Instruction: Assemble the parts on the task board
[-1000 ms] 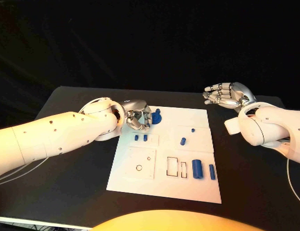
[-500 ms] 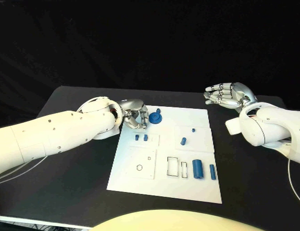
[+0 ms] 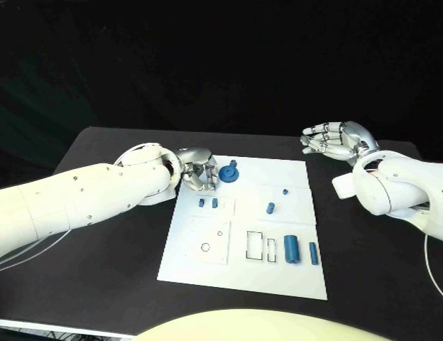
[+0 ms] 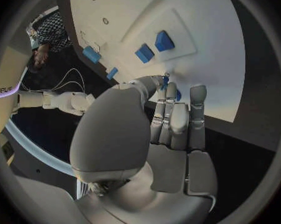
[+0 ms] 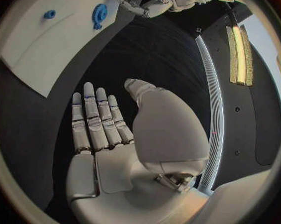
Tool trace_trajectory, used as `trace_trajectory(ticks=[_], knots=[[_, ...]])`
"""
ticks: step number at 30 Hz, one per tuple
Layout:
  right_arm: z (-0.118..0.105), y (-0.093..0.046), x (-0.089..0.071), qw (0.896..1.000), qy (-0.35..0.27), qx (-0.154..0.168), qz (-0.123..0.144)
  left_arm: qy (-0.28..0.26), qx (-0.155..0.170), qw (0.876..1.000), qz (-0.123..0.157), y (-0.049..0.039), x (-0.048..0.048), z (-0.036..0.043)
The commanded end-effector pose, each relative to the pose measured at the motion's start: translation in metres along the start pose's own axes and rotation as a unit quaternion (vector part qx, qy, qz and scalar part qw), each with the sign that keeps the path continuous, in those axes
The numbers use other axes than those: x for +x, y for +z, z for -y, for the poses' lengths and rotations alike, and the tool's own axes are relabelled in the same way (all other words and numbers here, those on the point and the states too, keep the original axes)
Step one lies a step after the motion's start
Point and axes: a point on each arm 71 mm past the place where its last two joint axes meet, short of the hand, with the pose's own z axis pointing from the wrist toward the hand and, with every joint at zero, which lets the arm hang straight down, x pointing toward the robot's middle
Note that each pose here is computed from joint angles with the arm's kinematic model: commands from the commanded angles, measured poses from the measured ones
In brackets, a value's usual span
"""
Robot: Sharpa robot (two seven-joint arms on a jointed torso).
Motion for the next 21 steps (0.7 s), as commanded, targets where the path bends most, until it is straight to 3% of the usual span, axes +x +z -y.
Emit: trace_trajectory(ticks=[1, 21], knots=[[-0.0011, -0.0002, 0.0017, 1.000, 0.000, -0.006, -0.008, 0.002, 0.001, 1.000, -0.013, 0.0011, 0.0021, 0.0014], [-0.0009, -0.0007, 0.0009, 1.000, 0.000, -0.006, -0.007, 0.003, -0.007, 1.000, -0.027, 0.0031, 0.0048, -0.0005]])
